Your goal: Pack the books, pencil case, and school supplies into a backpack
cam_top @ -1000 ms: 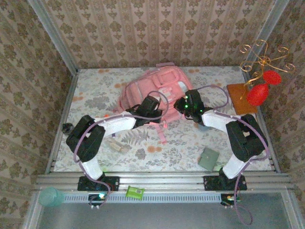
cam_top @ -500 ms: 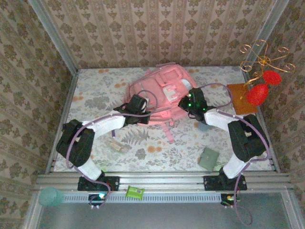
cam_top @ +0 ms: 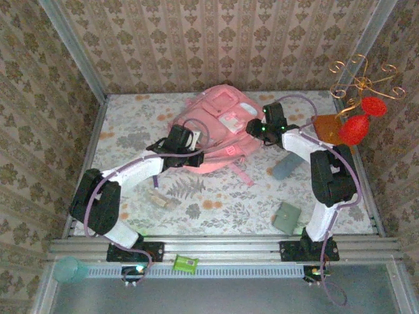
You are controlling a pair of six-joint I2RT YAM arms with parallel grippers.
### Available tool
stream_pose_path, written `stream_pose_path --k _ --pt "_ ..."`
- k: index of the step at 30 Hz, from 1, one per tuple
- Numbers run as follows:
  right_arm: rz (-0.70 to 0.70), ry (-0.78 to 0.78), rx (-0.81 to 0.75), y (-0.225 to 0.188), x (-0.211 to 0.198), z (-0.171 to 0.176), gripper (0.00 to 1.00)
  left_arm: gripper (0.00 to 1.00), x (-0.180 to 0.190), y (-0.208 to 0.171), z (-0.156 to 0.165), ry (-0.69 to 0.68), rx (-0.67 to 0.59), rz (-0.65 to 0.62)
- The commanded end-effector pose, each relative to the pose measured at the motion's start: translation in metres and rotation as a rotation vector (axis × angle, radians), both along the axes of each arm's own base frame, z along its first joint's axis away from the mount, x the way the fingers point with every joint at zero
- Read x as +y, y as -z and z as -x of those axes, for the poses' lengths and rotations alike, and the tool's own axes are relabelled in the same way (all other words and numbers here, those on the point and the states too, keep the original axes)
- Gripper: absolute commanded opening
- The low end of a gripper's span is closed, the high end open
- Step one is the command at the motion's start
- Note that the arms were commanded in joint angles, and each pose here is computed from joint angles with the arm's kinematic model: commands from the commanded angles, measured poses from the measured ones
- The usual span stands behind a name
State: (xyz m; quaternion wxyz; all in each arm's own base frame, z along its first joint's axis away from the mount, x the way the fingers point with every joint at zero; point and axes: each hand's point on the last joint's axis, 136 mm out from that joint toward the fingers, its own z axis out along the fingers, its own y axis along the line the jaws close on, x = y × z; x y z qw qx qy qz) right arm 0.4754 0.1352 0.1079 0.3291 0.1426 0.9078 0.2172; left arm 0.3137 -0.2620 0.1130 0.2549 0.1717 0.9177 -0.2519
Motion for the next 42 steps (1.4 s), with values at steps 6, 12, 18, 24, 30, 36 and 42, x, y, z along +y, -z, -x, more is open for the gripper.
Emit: stream_pose_path --k 6,12,18,24,30,36,42 --pt "-0.083 -0.117 0.001 -0.042 0.029 0.056 0.60 0.00 -0.033 -0.032 -0.002 0.045 -0.014 0.176" --pt "-0.342 -0.141 0.088 -0.027 0.084 0.094 0.67 0.00 -0.052 -0.037 0.001 0.074 -0.031 0.184" --pt "-0.447 -0.117 0.132 -0.017 0.107 0.108 0.68 0.00 -0.066 -0.032 0.009 0.099 -0.023 0.194" --pt "-0.466 -0.069 0.131 -0.004 0.110 0.104 0.63 0.00 -0.081 -0.029 0.020 0.136 -0.014 0.201" --pt "-0.443 -0.037 0.128 0.009 0.109 0.095 0.48 0.00 -0.089 -0.033 0.026 0.153 -0.017 0.224" --pt "-0.404 0.013 0.114 0.021 0.097 0.089 0.14 0.00 -0.087 -0.031 0.031 0.168 -0.012 0.213" --pt "-0.337 0.045 0.062 0.010 0.066 0.082 0.00 0.00 -0.051 -0.010 0.032 0.149 -0.027 0.016"
